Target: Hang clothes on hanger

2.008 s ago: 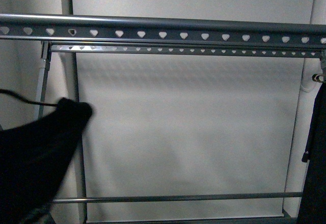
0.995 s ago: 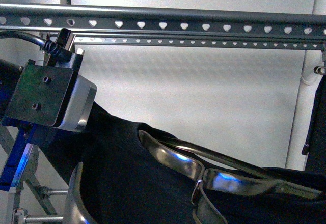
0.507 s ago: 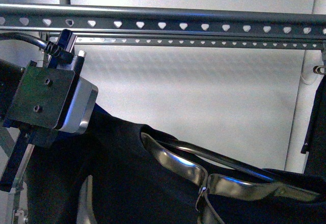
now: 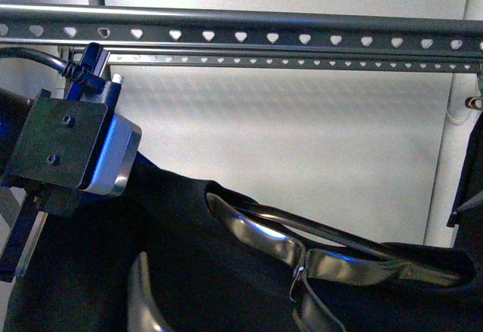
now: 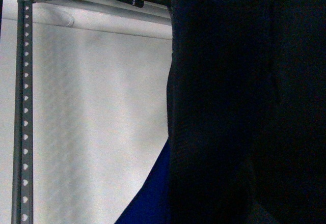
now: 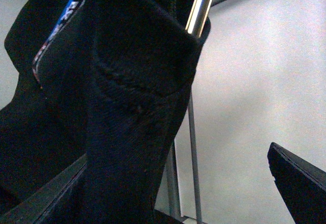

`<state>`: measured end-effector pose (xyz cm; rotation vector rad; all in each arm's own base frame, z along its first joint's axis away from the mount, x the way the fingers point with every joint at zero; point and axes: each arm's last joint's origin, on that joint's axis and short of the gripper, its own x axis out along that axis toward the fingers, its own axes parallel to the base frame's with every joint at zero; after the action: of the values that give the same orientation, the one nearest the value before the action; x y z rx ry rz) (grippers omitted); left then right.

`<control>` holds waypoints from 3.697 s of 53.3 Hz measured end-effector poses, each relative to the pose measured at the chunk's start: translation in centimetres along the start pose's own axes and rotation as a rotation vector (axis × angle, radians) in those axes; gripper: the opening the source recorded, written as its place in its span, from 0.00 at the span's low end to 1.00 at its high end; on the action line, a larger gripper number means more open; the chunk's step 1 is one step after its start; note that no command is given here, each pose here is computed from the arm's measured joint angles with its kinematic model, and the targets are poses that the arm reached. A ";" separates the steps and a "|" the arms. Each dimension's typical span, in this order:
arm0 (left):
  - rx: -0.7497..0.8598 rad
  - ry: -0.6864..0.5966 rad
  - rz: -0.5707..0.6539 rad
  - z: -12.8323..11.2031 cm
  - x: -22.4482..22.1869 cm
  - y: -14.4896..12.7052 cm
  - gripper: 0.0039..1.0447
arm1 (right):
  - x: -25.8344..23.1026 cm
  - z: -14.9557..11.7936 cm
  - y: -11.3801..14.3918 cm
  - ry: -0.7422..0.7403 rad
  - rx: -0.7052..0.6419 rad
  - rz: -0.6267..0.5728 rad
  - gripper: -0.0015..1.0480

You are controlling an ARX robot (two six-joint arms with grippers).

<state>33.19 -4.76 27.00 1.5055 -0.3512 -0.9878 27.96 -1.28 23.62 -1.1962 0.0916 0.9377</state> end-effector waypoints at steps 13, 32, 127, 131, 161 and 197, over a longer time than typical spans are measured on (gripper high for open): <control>-0.005 0.012 -0.001 -0.1 -0.1 0.0 0.09 | 3.0 -0.6 -1.4 -0.020 0.098 -0.063 0.56; -0.025 0.018 0.006 -0.2 -0.2 0.2 0.10 | 4.1 -0.5 -1.4 -0.095 0.205 -0.090 0.11; -1.509 0.354 0.985 8.5 -10.3 -14.0 0.03 | 13.5 3.6 -14.9 0.136 1.479 -0.202 0.08; -1.511 0.357 0.984 8.9 -10.5 -14.5 0.03 | 14.2 4.1 -14.4 0.111 1.469 -0.201 0.15; -1.496 0.340 1.002 11.0 -11.8 -16.7 0.03 | -3.0 4.8 3.1 -0.491 1.096 -0.863 0.93; -1.493 0.337 1.005 12.4 -12.9 -17.2 0.03 | -6.5 5.1 16.3 -0.101 1.193 -0.943 0.02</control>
<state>10.87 0.02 17.26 -0.0002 -0.0223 0.0019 11.00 0.00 16.84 0.0013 -0.0097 0.0012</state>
